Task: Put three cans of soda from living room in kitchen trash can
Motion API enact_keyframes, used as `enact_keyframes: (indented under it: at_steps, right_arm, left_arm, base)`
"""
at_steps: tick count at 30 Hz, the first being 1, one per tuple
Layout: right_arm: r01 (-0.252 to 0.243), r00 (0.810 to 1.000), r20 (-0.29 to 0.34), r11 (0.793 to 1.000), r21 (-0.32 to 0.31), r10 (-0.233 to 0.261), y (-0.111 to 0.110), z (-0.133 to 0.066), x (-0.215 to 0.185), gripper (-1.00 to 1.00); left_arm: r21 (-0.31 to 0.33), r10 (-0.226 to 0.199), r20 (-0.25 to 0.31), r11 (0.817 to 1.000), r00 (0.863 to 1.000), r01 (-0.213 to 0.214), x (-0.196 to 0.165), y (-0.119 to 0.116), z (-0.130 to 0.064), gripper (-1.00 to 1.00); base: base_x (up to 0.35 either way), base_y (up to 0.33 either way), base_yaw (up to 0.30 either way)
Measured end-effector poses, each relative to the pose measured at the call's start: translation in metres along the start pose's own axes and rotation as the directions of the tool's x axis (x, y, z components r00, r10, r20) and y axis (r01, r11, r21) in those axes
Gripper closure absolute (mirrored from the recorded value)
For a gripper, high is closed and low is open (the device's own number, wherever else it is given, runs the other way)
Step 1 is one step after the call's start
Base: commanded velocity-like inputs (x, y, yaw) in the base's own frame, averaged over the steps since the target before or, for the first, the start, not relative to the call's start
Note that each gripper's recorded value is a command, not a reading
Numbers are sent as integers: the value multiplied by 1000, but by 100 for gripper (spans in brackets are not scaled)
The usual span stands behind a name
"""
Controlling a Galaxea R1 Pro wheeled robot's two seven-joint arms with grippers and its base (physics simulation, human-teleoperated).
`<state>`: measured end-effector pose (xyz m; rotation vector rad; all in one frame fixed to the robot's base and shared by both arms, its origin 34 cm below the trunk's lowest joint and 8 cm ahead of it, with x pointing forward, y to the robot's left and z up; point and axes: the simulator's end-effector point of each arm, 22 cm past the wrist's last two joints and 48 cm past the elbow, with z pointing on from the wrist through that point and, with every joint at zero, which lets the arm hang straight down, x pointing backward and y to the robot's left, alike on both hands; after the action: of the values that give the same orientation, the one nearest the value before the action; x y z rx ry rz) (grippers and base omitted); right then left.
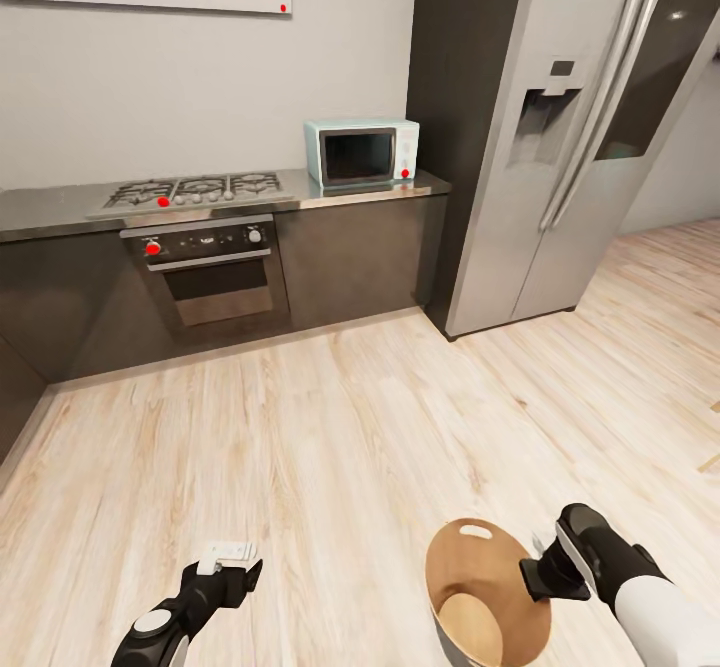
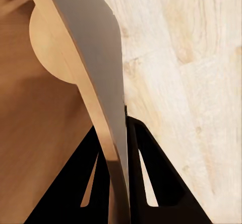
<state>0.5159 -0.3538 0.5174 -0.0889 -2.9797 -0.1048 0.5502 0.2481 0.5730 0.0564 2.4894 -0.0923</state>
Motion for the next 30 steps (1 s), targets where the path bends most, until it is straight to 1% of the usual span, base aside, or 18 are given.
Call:
enact_keyframes:
  at_steps: [4, 8, 12, 16, 21, 25, 30]
  right_arm:
    - [-22, 1000, 2, 999, -34, 22, 7, 0, 0, 100]
    - [-6, 1000, -1, 1000, -10, 6, 3, 1, 1, 100]
    - [-15, 1000, 0, 1000, -27, 15, 7, 1, 1, 100]
    - [-6, 1000, -3, 1000, -13, 6, 4, 1, 1, 100]
    - [-14, 1000, -5, 1000, -25, 14, 7, 2, 2, 100]
    - [-10, 1000, -7, 1000, -17, 9, 5, 2, 3, 100]
    - [-18, 1000, -6, 999, -28, 18, 8, 2, 3, 100]
  left_arm:
    - [0, 1, 0, 1000, 1000, -1, 0, 0, 0, -100]
    - [0, 1, 0, 1000, 1000, -1, 0, 0, 0, -100]
    - [1, 0, 0, 1000, 1000, 0, 0, 0, 0, -100]
    - [0, 0, 0, 1000, 1000, 0, 0, 0, 0, -100]
    - [-1, 1, 0, 1000, 1000, -1, 0, 0, 0, -100]
    - [0, 1, 0, 1000, 1000, -1, 0, 0, 0, -100]
    - [0, 1, 1, 1000, 1000, -1, 0, 0, 0, -100]
  base:
    - [0, 0, 0]
    - [0, 0, 0]
    - [0, 0, 0]
    - [0, 0, 0]
    - [0, 0, 0]
    - [0, 0, -2]
    - [0, 0, -124]
